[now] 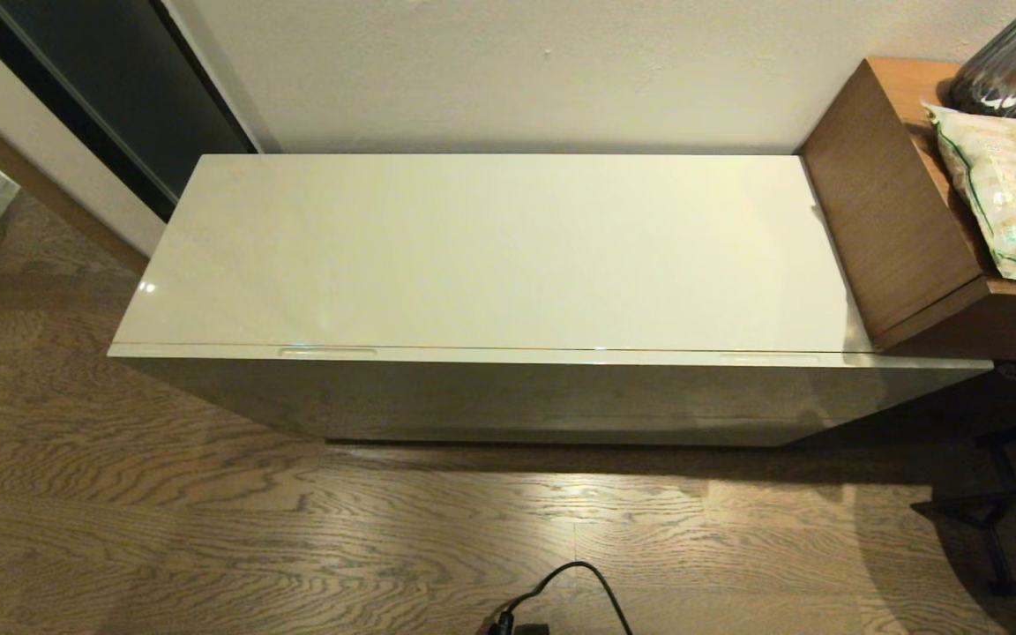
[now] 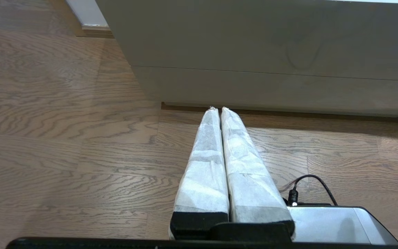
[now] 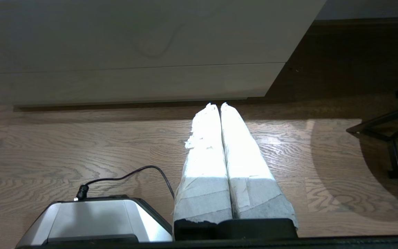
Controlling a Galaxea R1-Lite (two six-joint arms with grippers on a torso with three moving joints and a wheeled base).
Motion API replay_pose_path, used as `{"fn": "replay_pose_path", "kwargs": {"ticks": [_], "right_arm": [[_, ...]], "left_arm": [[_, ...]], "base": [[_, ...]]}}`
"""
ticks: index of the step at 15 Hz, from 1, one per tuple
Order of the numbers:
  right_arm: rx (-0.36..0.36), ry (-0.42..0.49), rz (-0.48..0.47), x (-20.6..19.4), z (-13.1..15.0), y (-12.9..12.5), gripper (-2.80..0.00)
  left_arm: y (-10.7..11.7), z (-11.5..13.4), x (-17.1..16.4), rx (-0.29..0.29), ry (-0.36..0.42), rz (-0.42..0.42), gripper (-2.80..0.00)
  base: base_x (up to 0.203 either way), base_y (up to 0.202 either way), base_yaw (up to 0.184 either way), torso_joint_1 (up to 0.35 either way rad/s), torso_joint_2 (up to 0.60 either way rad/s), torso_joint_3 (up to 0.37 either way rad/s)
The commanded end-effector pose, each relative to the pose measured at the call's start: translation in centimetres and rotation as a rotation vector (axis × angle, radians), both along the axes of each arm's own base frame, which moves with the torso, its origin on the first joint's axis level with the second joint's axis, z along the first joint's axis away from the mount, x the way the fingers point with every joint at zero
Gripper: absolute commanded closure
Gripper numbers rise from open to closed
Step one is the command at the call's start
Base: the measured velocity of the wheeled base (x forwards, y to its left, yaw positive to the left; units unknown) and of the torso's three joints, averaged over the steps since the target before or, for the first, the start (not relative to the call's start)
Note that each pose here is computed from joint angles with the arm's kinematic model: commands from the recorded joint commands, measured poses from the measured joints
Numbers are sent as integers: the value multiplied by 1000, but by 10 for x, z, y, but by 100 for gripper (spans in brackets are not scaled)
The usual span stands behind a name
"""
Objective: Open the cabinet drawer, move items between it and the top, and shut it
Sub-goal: Open the drawer
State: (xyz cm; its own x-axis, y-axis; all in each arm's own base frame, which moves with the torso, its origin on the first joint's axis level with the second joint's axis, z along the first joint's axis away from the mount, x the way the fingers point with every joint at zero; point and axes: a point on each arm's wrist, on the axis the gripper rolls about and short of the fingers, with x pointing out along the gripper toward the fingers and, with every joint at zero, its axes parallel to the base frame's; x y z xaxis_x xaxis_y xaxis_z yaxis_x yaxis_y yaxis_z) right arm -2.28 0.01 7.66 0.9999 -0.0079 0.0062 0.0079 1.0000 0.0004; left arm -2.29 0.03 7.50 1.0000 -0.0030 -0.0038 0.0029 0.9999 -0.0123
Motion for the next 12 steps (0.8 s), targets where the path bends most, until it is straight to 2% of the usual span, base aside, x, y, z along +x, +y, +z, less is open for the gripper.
{"fn": "replay_pose_path", "kwargs": {"ticks": [1, 9, 12], "right_arm": [[-2, 2, 0, 0, 0, 0, 0], [-10, 0, 4, 0, 0, 0, 0], [-78, 2, 13, 0, 0, 0, 0]], "left_arm": [[0, 0, 0, 0, 0, 1, 0], [0, 0, 0, 0, -1, 0, 0], [0, 0, 0, 0, -1, 0, 0]], "base": [[0, 0, 0, 0, 0, 0], [0, 0, 0, 0, 0, 0], [0, 0, 0, 0, 0, 0]]}}
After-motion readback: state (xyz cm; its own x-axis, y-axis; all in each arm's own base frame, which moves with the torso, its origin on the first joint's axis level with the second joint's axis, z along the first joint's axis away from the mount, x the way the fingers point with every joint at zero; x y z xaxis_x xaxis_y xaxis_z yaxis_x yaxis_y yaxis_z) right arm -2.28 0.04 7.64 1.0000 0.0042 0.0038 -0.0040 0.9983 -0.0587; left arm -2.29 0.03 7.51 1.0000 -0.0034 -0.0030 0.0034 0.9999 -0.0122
